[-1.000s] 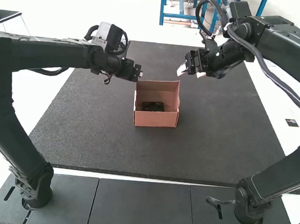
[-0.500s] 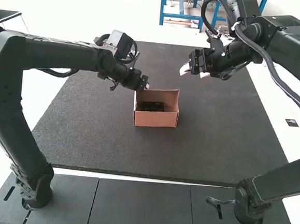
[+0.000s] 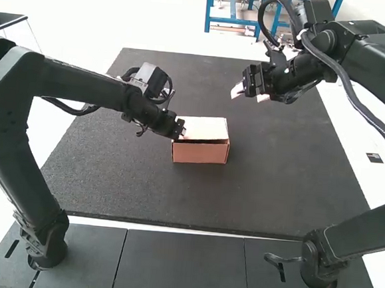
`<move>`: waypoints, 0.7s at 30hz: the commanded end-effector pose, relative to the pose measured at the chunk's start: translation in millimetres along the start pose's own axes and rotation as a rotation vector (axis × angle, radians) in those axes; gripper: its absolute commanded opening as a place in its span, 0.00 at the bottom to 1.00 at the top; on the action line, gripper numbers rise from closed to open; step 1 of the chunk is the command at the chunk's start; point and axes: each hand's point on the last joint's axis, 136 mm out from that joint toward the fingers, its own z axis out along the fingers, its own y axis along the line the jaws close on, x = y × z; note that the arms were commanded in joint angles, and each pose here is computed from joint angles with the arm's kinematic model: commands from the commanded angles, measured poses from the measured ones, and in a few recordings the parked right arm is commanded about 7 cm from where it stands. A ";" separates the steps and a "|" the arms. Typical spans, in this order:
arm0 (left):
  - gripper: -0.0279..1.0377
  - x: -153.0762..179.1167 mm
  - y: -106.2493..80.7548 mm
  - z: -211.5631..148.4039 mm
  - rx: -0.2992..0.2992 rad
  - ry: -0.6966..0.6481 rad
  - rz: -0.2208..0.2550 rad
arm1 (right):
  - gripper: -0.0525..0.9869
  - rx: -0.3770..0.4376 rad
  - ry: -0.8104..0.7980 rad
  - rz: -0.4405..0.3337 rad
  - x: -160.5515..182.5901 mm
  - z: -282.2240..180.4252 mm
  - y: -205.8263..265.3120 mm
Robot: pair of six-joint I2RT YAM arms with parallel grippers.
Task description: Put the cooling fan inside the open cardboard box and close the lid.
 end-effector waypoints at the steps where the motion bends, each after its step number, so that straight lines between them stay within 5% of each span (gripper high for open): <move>1: 0.91 6.5 -4.8 5.3 0.019 -0.002 -0.003 | 0.85 -0.008 -0.007 0.001 2.0 -2.8 3.1; 16: 0.91 37.0 -8.7 22.3 0.025 0.023 -0.004 | 0.85 0.002 0.018 0.013 10.5 2.8 -1.4; 21: 0.92 -1.3 -8.2 -12.2 0.033 -0.088 -0.049 | 0.85 0.002 0.017 0.011 10.8 2.2 -1.2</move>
